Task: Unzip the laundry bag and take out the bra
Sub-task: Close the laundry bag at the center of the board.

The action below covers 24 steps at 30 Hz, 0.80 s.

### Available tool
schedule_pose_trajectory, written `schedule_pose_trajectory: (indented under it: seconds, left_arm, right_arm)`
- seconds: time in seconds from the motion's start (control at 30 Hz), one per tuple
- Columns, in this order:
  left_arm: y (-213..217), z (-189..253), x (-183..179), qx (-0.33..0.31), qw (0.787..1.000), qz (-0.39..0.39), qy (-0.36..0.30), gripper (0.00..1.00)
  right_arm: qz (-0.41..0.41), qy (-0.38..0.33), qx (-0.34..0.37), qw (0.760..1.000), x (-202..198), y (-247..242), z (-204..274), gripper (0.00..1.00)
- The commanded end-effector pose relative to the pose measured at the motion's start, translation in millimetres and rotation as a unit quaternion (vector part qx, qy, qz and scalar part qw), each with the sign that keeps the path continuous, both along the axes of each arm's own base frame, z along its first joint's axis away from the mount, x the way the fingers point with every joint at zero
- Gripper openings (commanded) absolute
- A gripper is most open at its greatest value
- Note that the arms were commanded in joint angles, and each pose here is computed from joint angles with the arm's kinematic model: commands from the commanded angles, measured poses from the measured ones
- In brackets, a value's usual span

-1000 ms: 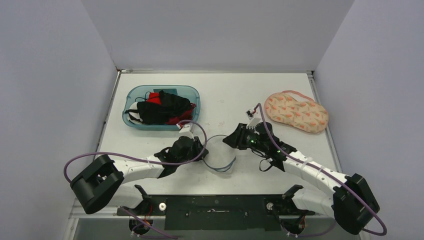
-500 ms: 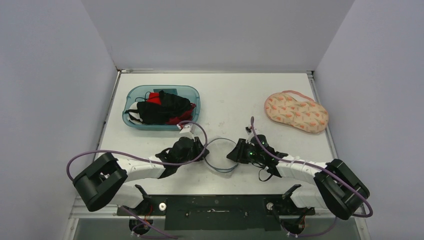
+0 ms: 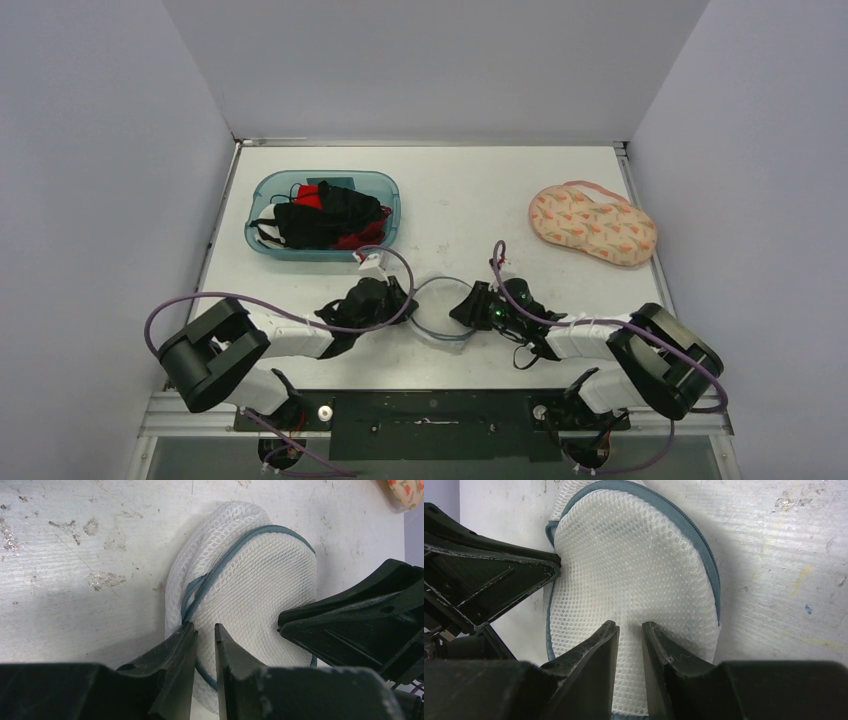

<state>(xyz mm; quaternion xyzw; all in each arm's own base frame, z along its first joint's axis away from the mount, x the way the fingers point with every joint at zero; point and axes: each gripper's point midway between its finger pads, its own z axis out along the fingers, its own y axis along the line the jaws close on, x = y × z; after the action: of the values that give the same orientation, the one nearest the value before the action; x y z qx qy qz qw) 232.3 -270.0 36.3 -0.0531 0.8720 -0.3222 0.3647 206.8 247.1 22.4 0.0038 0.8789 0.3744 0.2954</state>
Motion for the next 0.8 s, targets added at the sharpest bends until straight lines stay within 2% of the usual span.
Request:
schedule_pose_trajectory:
  seconds: [0.0, 0.17, 0.3, 0.47, 0.57, 0.63, 0.7, 0.77]
  left_arm:
    - [12, -19, -9, 0.016, 1.000, 0.005, 0.016, 0.20]
    - [9, -5, -11, -0.001, 1.000, -0.003, 0.008, 0.20]
    - [9, 12, -10, -0.011, 1.000, -0.002, -0.002, 0.27]
    - [11, 30, -10, -0.021, 1.000, 0.007, -0.004, 0.52]
    - [15, 43, -14, -0.033, 0.999, 0.014, -0.003, 0.70]
    - [20, 47, -19, -0.039, 0.999, 0.022, 0.007, 0.79]
    - [28, 49, -26, -0.048, 0.998, 0.031, 0.017, 0.98]
    - [33, 48, -34, -0.057, 0.997, 0.039, 0.032, 0.96]
  right_arm:
    - [-0.009, 0.016, -0.068, 0.998, -15, -23, -34, 0.28]
    - [-0.006, -0.014, -0.045, 0.999, -9, -14, -2, 0.35]
    - [-0.002, -0.039, -0.039, 0.998, -1, -10, 31, 0.50]
    - [0.001, -0.063, -0.028, 0.998, 5, -6, 65, 0.60]
    - [0.001, -0.068, -0.018, 0.998, 4, -5, 76, 0.62]
    - [0.001, -0.071, -0.013, 0.997, 2, -5, 81, 0.62]
    - [0.002, -0.074, -0.010, 0.997, 0, -6, 84, 0.63]
    - [0.005, -0.073, -0.009, 0.997, -2, -6, 83, 0.64]
